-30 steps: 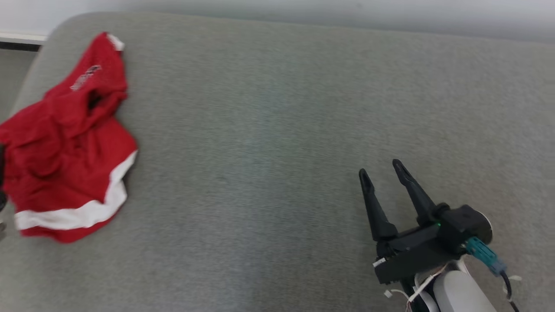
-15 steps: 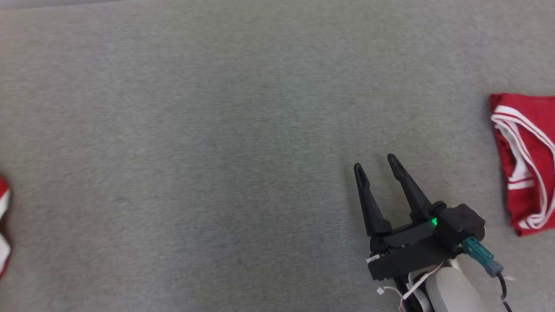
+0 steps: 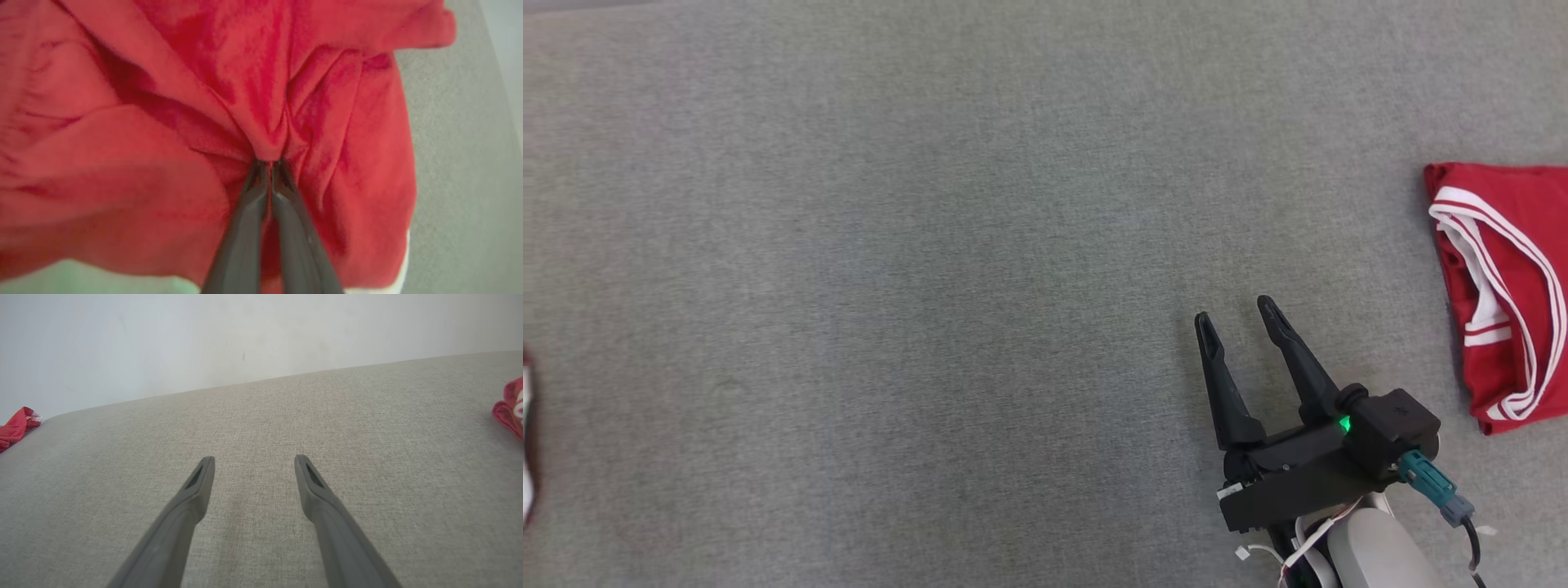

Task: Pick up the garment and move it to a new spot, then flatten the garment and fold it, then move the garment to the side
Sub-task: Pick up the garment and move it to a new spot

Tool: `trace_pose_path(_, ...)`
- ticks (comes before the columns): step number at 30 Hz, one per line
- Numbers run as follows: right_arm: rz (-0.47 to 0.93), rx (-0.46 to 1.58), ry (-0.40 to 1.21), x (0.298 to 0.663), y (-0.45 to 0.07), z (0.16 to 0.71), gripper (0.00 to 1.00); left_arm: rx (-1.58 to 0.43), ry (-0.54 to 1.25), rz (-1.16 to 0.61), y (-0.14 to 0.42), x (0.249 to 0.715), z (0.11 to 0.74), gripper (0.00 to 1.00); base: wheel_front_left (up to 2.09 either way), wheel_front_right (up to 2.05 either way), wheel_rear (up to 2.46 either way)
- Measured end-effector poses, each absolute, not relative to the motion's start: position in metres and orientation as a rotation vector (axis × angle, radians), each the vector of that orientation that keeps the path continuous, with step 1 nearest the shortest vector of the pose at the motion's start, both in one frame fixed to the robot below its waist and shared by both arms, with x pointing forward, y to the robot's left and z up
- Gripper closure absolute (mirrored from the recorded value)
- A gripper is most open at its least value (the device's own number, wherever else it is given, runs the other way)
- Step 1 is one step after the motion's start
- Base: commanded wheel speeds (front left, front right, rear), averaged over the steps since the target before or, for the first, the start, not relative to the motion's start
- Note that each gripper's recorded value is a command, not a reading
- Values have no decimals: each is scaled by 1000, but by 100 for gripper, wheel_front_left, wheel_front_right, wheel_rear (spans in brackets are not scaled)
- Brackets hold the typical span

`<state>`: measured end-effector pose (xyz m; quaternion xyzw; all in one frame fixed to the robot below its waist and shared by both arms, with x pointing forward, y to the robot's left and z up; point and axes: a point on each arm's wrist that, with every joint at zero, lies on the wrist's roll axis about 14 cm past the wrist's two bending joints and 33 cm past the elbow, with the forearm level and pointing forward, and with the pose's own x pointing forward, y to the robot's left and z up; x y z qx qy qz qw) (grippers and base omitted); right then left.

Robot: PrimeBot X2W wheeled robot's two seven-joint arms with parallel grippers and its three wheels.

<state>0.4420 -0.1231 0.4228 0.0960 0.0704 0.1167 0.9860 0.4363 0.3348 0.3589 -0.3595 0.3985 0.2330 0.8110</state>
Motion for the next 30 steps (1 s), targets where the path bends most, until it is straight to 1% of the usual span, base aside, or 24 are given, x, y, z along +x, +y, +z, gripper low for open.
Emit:
trace_pose_path(4,255,199,131,442,-116,427,0,-752,796,438,329,439,381,100,0,0,0)
trace_pose_path(7,273,208,122,440,-109,433,0,-726,713,382,327,446,408,100,0,0,0)
trace_pose_path(14,303,224,93,429,-97,450,0,-611,443,233,332,468,508,100,0,0,0)
trace_pose_path(18,307,237,68,419,-95,462,0,-535,298,124,318,474,573,100,0,0,0)
trace_pose_path(24,298,243,17,403,-97,483,0,-447,119,-78,266,472,656,100,0,0,0)
trace_pose_path(30,249,239,-20,387,-114,496,0,-424,-10,-347,170,470,718,100,0,0,0)
